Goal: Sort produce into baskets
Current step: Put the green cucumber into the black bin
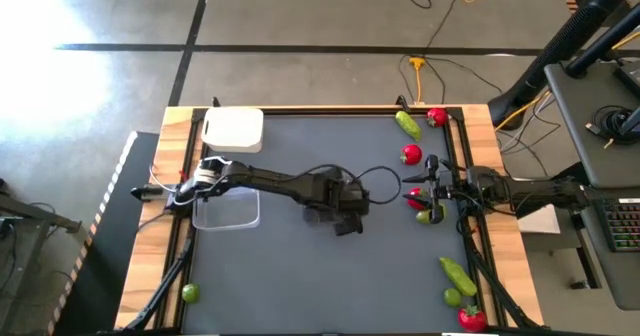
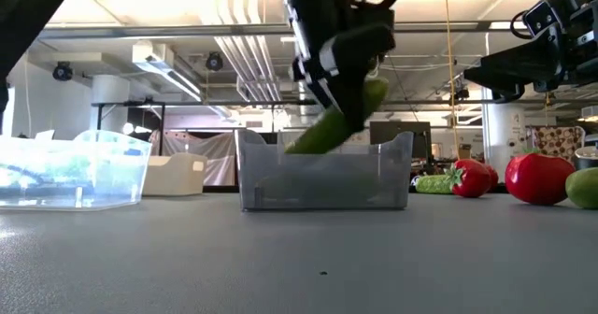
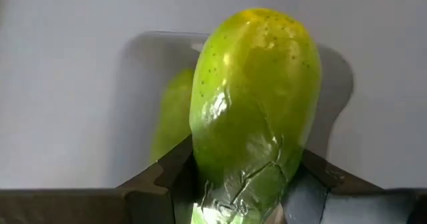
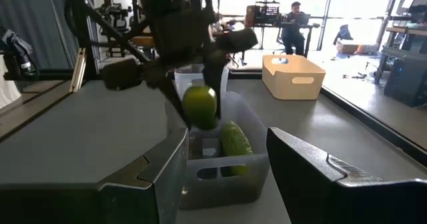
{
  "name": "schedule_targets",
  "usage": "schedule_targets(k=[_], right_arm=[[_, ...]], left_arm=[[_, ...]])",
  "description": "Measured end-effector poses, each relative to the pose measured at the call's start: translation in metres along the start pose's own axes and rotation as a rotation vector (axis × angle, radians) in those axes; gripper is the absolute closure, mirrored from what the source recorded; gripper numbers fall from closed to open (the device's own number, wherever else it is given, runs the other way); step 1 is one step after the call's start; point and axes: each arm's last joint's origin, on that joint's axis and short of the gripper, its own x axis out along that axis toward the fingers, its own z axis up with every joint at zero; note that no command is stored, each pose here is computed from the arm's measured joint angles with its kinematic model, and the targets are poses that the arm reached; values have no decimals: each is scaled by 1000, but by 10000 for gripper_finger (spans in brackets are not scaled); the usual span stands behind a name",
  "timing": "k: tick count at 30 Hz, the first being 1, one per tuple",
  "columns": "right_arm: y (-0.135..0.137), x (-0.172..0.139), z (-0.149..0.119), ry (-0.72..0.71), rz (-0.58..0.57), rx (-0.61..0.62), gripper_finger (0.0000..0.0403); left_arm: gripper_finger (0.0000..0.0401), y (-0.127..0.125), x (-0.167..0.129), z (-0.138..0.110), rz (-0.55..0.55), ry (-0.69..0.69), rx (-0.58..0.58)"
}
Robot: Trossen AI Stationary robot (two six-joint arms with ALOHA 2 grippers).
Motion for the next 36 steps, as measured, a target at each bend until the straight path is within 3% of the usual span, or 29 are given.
schedule_targets(k=[10,21,25,29,33,36], right_arm=[[0,0,0,0,0,0,207],[0,0,0,0,0,0,207],[0,0,0,0,0,0,207],[0,0,0,0,1,0,207],[0,0,0,0,0,0,207],[0,0,0,0,0,0,207]], left_arm=[[243,1,27,-27,36,115,-30],[151,6,23,-26,180,98,-21],[134,1,-6,-25,296,85,14],[133,-21,-59,-33,462,-61,55],[140,-43,-106,-60,511,-188,-8],[146,-56,-131,-87,497,-274,-119]])
